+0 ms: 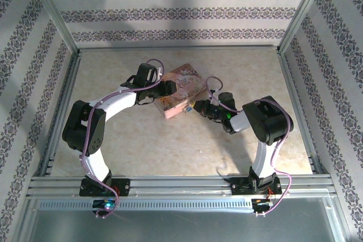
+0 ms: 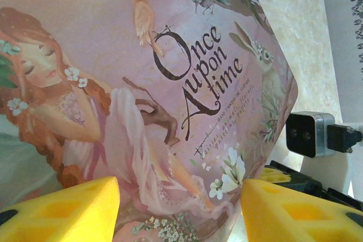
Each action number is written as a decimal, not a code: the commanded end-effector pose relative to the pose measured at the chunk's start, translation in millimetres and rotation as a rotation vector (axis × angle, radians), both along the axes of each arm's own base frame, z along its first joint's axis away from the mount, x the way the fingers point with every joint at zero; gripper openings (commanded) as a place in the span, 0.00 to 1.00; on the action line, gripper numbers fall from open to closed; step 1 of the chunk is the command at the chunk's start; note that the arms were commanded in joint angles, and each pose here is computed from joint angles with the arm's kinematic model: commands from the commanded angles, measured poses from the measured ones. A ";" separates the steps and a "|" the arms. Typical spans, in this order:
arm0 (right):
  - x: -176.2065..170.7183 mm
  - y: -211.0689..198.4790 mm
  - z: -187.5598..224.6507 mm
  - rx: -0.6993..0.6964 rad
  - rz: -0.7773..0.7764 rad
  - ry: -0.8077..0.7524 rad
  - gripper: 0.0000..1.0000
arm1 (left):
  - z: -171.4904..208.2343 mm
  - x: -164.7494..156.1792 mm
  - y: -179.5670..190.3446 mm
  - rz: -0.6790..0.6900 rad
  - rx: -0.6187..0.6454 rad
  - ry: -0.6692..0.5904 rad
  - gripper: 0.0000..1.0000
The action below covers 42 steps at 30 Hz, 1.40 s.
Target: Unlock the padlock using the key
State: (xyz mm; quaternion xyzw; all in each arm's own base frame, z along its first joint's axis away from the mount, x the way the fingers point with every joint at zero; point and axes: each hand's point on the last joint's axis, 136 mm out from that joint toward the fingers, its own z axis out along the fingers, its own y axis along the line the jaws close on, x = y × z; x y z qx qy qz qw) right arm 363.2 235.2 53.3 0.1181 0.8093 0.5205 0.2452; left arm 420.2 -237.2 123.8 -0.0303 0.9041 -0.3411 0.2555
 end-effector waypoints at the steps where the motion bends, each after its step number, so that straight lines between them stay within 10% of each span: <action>1: 7.8 -6.6 -6.3 0.039 -0.113 0.057 0.00 | -41.4 -25.0 12.4 0.025 0.056 0.156 0.59; 32: 10.6 -15.5 3.5 0.109 -0.241 0.062 0.01 | -25.1 -18.7 7.1 0.018 0.024 0.118 0.61; 42: -0.5 -24.8 30.2 0.007 -0.138 -0.140 0.41 | -21.2 -17.5 8.6 0.015 0.038 0.108 0.61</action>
